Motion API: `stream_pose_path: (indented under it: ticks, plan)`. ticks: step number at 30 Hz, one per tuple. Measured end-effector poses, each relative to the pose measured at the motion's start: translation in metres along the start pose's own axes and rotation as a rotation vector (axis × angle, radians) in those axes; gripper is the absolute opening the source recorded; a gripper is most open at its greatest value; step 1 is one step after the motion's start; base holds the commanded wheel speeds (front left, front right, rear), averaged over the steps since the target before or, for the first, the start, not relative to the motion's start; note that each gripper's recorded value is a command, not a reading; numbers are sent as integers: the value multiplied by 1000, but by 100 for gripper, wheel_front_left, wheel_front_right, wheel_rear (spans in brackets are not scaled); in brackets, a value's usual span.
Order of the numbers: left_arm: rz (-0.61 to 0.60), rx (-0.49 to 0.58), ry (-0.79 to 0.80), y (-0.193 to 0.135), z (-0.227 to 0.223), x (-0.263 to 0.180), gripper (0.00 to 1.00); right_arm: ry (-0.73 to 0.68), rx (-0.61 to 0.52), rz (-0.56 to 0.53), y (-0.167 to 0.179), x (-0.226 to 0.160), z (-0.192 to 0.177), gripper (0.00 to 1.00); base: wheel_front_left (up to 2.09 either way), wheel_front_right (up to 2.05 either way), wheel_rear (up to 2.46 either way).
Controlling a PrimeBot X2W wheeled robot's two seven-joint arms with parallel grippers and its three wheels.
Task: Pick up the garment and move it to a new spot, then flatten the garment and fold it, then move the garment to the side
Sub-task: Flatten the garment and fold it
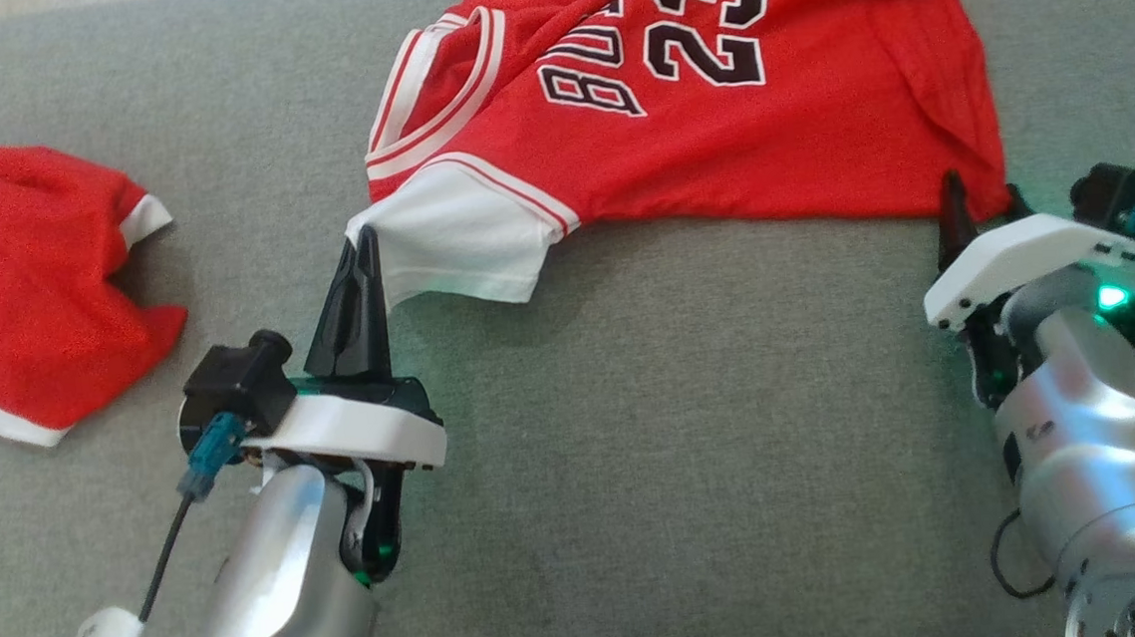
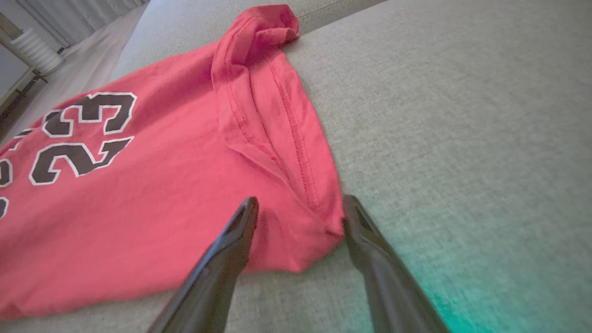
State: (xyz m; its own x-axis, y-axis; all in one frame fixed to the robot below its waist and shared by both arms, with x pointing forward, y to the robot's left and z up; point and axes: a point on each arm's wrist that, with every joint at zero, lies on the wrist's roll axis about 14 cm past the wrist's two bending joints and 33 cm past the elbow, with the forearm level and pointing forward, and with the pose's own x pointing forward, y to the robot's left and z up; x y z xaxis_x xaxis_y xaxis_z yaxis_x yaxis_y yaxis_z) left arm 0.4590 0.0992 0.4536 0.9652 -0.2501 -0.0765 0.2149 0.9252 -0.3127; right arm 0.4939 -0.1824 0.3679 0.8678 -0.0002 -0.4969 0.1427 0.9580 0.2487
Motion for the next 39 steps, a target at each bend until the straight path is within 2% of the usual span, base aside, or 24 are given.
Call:
stream_pose_path:
  ticks: [1, 2, 6, 10, 13, 18, 21, 24, 28, 31, 35, 39]
  plan:
    - [-3, 0, -1, -1, 1, 0, 0, -6, -8, 0, -1, -2, 0, 10, 0, 0, 0]
    - [-7, 0, -3, -3, 1, 1, 0, -8, -14, 0, -1, -4, -1, 0, 0, 0, 0]
    - [-21, 8, -12, -9, 5, 2, 0, -26, -25, -3, -5, -13, 1, 0, 0, 0, 0]
    - [-18, 6, -36, -10, 15, 2, 0, -81, -54, 26, 3, -21, 18, 0, 0, 0, 0]
    - [-9, -24, -74, -10, 29, 2, 0, -141, -56, 55, 12, -28, 42, 0, 0, 0, 0]
    - [-30, -71, -163, -18, 63, 1, 0, -325, -43, 138, 37, -48, 102, 0, 0, 0, 0]
    - [-58, -103, -249, -25, 100, 4, 0, -449, -58, 206, 58, -68, 144, 0, 0, 0, 0]
    - [-116, -118, -398, -40, 164, 4, 0, -592, -73, 273, 76, -98, 197, 0, 0, 0, 0]
    - [-196, -129, -614, -67, 254, -15, 0, -823, -129, 342, 86, -163, 273, 0, 0, 0, 0]
    - [-253, -119, -738, -87, 302, -40, 0, -971, -172, 382, 91, -215, 311, 0, 0, 0, 0]
    - [-291, -105, -865, -102, 345, -72, 0, -1097, -191, 400, 91, -268, 333, 0, 0, 0, 0]
    - [-330, -104, -934, -115, 367, -96, 0, -1121, -228, 355, 82, -289, 329, 0, 0, 0, 0]
